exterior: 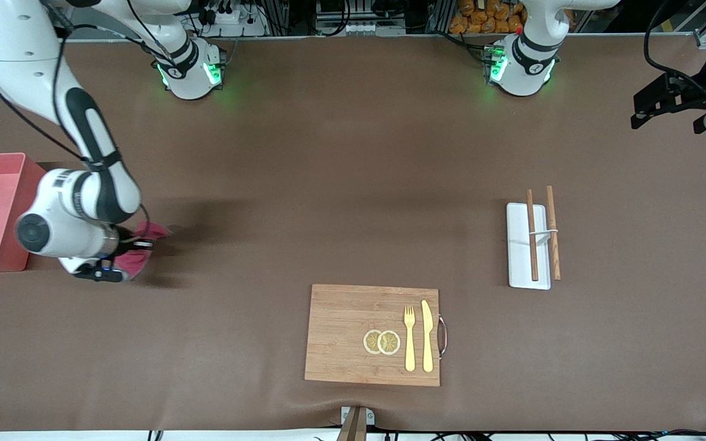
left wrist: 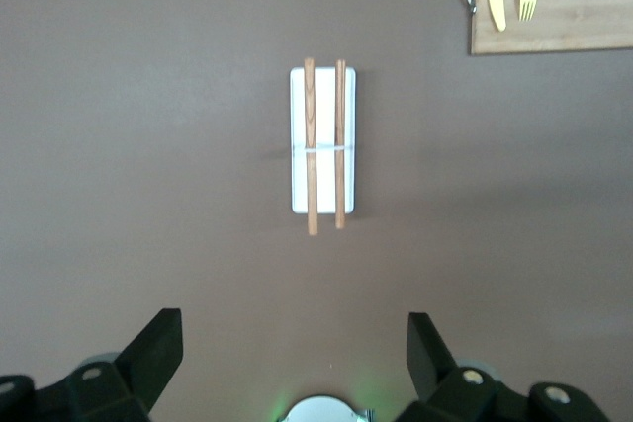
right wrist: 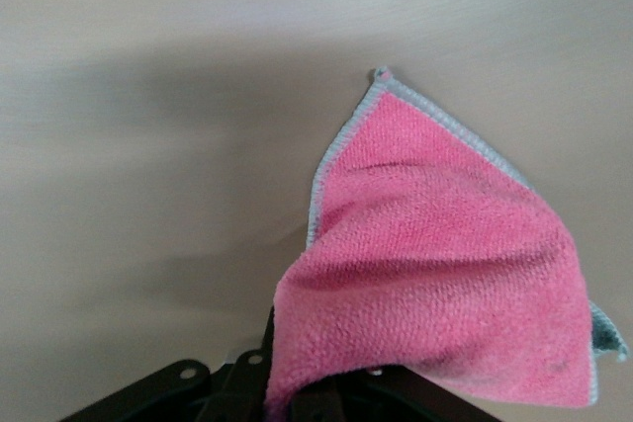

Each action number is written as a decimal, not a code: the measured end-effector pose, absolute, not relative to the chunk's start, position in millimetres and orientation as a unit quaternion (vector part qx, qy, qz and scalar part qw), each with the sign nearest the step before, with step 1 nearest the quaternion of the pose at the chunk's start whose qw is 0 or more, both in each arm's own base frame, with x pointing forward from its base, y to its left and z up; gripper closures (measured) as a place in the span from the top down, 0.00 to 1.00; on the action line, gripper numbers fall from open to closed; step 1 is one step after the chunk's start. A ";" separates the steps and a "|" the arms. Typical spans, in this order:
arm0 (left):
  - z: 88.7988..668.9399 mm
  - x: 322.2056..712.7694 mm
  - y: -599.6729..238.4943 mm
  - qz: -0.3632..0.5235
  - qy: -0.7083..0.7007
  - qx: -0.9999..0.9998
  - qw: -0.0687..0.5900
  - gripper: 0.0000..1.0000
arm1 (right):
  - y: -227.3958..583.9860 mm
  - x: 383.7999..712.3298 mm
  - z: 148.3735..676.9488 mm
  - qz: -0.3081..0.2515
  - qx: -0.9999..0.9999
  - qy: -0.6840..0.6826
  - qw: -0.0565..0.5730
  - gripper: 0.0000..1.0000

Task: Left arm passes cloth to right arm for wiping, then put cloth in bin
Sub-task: 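Carry the cloth with the right gripper while the left gripper withdraws, then move the held cloth over the pink bin with the right gripper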

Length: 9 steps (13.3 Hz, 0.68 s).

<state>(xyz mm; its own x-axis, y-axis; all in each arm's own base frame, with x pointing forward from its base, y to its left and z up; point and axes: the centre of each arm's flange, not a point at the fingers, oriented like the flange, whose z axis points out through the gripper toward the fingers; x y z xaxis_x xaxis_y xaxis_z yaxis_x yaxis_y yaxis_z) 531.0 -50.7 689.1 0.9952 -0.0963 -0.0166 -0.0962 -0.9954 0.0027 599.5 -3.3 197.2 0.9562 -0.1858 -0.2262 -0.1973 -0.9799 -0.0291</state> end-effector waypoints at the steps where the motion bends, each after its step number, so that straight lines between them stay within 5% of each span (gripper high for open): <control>1: 689.5 532.8 -53.2 -0.001 -0.050 0.999 0.002 1.00 | 33.8 598.8 197.5 0.114 -0.985 0.122 0.033 0.04; 9: 641.4 547.0 -55.6 -0.010 -0.050 0.999 0.003 1.00 | 287.0 557.6 220.8 0.130 -0.933 0.307 0.136 0.04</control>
<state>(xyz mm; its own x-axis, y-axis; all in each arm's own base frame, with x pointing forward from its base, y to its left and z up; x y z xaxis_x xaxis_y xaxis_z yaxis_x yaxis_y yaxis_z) 547.0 -55.6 641.4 0.9947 -0.1005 -0.0202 -0.1004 -0.9949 0.0061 557.6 287.0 220.8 0.7775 -0.5378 -0.3260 -0.6085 -0.7742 -0.1743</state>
